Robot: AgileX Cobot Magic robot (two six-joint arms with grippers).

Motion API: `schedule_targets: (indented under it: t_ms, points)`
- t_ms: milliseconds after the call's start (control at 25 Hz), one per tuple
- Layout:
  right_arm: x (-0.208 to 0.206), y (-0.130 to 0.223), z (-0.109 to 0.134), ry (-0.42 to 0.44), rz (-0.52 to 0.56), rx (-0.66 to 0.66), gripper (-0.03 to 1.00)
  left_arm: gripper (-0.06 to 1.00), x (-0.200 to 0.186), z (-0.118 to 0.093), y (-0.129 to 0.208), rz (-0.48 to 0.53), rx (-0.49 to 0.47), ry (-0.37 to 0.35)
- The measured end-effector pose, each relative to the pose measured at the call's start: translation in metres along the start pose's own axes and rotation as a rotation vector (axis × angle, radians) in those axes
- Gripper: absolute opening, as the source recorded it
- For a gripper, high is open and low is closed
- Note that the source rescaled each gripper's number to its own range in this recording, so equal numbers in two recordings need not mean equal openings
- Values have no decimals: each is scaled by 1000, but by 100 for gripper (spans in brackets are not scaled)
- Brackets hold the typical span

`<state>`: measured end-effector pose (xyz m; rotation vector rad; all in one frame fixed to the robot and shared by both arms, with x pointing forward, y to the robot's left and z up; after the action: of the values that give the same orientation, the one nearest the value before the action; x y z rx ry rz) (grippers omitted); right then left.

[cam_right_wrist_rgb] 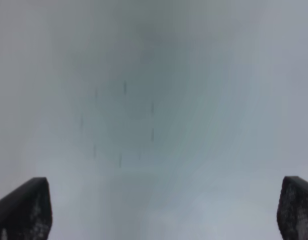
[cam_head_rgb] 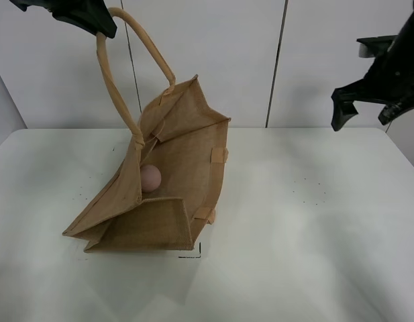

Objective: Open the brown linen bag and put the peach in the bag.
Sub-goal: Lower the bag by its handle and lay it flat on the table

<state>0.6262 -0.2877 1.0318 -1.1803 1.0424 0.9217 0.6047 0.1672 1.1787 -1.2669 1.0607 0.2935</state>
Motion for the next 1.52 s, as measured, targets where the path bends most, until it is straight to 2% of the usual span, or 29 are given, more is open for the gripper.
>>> schedule_targets:
  t_ms: [200, 400, 520, 640, 800, 1000, 1200, 1520]
  points:
    - [-37, 90, -16, 8, 26, 5, 100, 0, 0, 0, 0, 0, 0, 0]
    - [-48, 181, -32, 8, 26, 6, 100, 0, 0, 0, 0, 0, 0, 0]
    - [-50, 224, -40, -2, -33, 6, 100, 0, 0, 0, 0, 0, 0, 0]
    - [-53, 254, -44, -36, -184, 18, 100, 0, 0, 0, 0, 0, 0, 0]
    - [-57, 285, -49, -79, -368, 24, 100, 0, 0, 0, 0, 0, 0, 0]
    - [-71, 301, -53, -114, -579, 28, 100, 0, 2, 0, 2, 10, -2, 1]
    - [-81, 311, -55, -133, -676, 31, 100, 0, 20, 2, 12, 48, -11, 8]
    - [-90, 322, -57, -152, -783, 28, 100, 0, 83, 11, 47, 91, -71, 4]
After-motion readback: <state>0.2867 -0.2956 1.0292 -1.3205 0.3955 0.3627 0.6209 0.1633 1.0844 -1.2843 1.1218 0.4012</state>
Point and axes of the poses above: a point on each arm's last joint axis where the gripper is mounted, x pointing out along that axis toward the gripper, z along the wrist's bending axis when the last joint is at zero, y = z × x, the point moved 5 cm from there along x, pointing out along that axis toward the gripper, and after that the axes turned 15 degrees about x, right-handed, at the moved point
